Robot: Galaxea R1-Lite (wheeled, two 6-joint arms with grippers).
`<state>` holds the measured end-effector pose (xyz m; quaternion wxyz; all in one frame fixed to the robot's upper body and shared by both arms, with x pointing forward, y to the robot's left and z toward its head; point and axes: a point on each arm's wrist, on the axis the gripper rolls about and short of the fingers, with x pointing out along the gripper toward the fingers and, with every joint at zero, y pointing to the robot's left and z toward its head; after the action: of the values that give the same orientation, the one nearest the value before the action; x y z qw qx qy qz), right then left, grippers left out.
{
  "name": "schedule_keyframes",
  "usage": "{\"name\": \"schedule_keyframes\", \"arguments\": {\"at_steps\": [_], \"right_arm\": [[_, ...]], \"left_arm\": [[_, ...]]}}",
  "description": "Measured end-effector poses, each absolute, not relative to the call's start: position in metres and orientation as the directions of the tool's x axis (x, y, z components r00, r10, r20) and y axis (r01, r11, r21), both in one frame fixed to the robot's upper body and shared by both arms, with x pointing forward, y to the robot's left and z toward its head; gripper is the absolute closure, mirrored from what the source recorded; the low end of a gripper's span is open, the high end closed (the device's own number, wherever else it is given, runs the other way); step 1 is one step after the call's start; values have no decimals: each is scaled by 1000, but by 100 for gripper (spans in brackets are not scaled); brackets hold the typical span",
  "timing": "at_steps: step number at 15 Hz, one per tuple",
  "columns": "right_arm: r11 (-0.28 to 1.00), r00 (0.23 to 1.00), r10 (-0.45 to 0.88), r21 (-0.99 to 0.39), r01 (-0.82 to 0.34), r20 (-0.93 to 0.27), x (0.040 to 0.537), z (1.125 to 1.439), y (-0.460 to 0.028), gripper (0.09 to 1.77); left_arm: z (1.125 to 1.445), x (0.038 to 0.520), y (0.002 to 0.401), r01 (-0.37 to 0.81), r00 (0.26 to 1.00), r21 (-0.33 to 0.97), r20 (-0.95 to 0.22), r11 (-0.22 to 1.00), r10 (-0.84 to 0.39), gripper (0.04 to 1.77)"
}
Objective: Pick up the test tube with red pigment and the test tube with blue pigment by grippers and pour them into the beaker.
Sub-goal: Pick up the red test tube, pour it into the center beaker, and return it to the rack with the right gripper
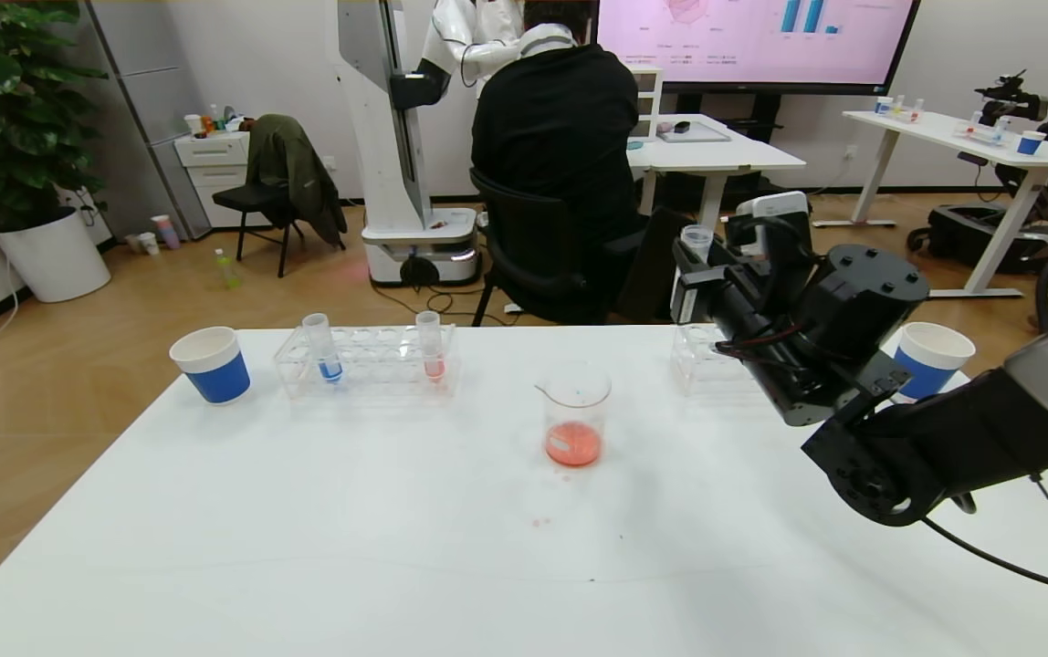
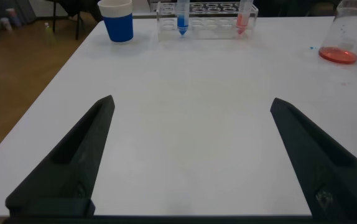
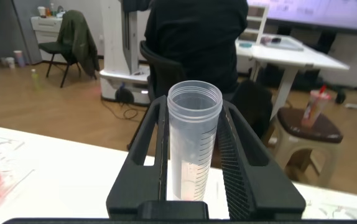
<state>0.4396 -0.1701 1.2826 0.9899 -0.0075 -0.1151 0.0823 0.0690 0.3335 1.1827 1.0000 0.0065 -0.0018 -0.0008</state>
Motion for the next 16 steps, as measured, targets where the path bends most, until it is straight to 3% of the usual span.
{"name": "schedule_keyframes", "arguments": {"at_steps": [3,7,16], "right_arm": [[985,977,158,44,-166,146,428,1294,-180,134],[994,984,95,46,-103,152,426,1306,-210,134],[976,973,-216,-7,217,87,455,1329,-377,134]], "left_arm": [[1183,69,334,2,1000,14,4,1000,-2,6],[1183,69,334,2,1000,14,4,1000,-2,6],[1183,69,334,2,1000,14,4,1000,-2,6]]}}
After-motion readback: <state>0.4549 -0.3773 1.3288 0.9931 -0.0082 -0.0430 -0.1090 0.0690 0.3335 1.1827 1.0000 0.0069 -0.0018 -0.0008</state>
